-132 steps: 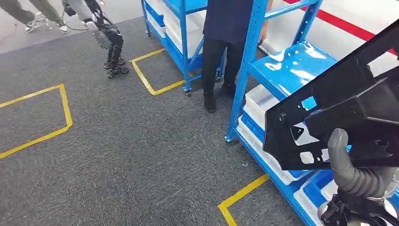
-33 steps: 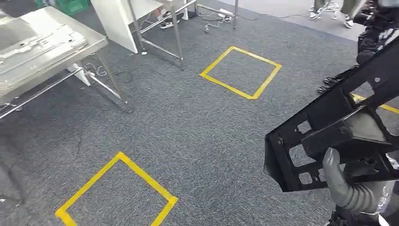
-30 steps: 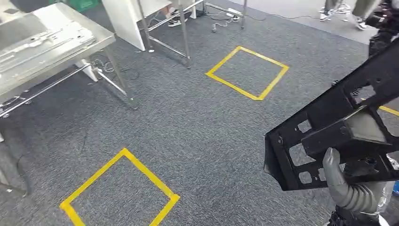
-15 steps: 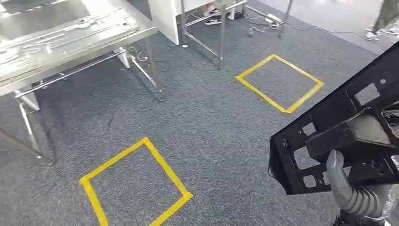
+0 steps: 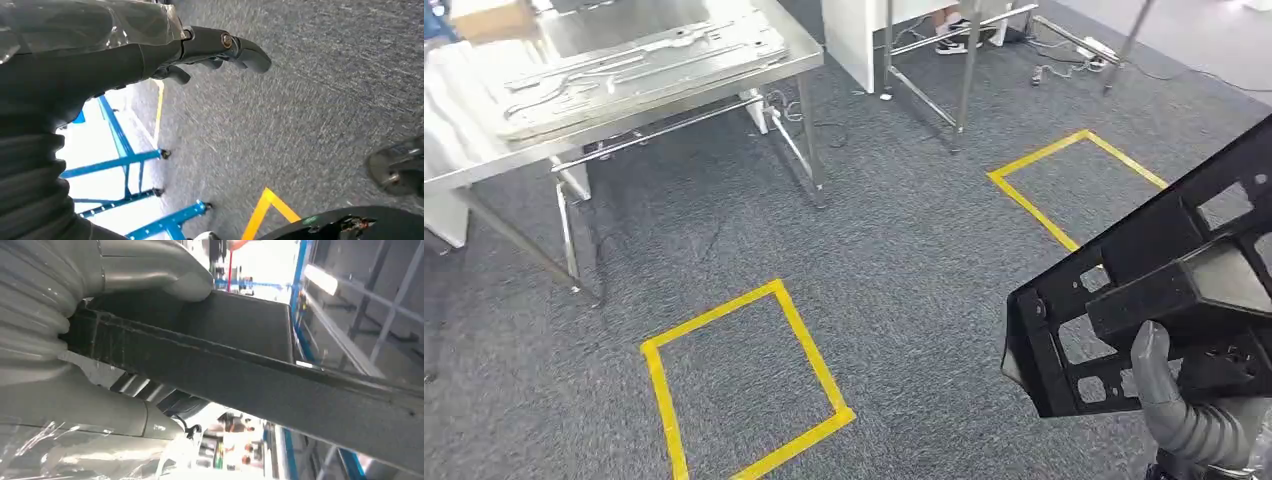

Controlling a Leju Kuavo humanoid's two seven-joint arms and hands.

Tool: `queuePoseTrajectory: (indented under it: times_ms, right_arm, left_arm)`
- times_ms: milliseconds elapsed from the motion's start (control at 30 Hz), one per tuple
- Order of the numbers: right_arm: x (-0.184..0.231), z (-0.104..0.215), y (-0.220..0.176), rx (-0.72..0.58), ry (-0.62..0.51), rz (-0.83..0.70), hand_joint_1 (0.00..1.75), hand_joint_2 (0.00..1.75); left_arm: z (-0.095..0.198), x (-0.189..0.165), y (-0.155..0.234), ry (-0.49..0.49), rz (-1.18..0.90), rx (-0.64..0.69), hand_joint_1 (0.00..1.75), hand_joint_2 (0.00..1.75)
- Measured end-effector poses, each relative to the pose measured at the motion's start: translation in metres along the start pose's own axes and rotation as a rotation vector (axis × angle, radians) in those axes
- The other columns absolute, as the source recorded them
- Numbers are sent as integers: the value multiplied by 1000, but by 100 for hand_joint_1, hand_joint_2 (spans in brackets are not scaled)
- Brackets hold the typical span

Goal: Take the parts from the cabinet and place them on the table.

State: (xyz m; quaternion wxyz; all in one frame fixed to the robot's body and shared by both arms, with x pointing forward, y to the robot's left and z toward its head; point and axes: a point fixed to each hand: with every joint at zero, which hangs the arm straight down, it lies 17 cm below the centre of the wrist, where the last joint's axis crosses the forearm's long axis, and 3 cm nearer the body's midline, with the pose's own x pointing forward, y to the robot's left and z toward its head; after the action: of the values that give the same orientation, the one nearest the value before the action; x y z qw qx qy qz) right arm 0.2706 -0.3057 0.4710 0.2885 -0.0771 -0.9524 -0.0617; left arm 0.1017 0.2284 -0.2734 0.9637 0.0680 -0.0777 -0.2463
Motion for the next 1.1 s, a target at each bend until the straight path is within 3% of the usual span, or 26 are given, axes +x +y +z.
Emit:
queuePoseTrajectory:
  times_ms: [500,1100]
  right_arm:
    - [-3,-7,-20,-54,18,19,175,175]
    - [1,-30,-8,-30,-21,-37,175,175]
  left_arm:
    - [1,1,-7,-1,-8,-10,0,175]
    - [0,2,1,-14,56,5,0,175]
